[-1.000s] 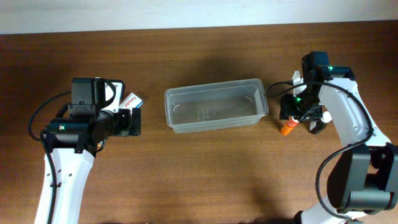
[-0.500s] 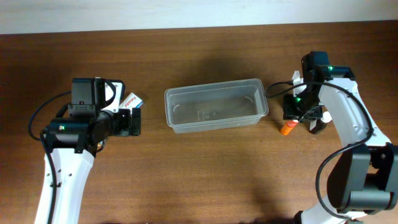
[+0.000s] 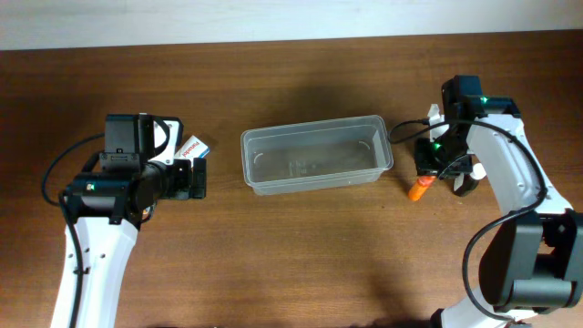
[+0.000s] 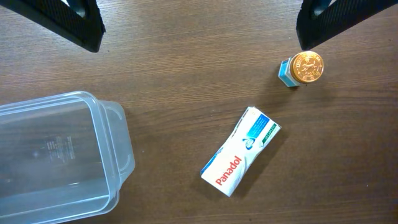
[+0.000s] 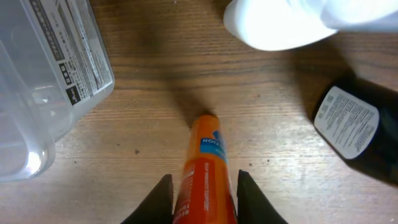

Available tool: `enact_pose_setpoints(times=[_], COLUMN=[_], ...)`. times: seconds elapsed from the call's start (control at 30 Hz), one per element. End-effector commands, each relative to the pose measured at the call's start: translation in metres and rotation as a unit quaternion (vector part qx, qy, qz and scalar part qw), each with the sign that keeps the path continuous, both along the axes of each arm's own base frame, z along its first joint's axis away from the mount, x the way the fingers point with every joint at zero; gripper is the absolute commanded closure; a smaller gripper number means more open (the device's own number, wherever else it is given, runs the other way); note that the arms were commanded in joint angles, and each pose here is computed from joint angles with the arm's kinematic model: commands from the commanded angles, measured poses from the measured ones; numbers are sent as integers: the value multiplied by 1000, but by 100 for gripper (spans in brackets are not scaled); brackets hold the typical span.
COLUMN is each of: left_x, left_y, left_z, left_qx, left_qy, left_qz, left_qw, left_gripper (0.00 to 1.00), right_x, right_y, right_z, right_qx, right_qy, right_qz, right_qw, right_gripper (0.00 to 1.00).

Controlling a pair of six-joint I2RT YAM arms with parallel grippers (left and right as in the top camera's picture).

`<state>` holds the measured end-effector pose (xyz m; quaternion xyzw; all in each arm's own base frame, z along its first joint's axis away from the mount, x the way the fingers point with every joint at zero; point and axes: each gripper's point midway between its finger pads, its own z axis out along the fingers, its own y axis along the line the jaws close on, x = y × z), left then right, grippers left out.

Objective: Pack container
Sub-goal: 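Carry the orange tube into the container's right end and release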

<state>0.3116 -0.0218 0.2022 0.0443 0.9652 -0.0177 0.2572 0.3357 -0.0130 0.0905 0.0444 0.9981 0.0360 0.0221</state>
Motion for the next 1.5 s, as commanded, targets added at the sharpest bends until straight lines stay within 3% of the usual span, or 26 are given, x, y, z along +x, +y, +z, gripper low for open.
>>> enact_pose_setpoints(times=[0.0, 0.3, 0.63, 0.77, 1.07, 1.47], left_x=[4, 4, 4, 4, 4, 4], left_y=[-1, -1, -1, -1, -1, -1], left_z=[7, 7, 7, 7, 7, 7], left_qx=[-4, -4, -4, -4, -4, -4], left_qy=[-9, -9, -9, -9, -9, -9], left_qz=[-6, -6, -6, -6, -6, -6], left_qw=[1000, 1000, 1000, 1000, 1000, 1000], left_gripper=[1, 1, 1, 1, 1, 1], right_x=[0, 14, 64, 71, 72, 92], right_y=[2, 1, 21, 53, 115, 124], right_z=[0, 27, 158, 183, 151, 64], right_qx=[3, 0, -13, -9, 1, 0], right_qy=[1, -26, -179, -217, -186, -88], right_qz=[3, 3, 64, 109, 182, 182], right_qw=[1000, 1000, 982, 970, 965, 979], right_gripper=[78, 82, 81, 82, 82, 83])
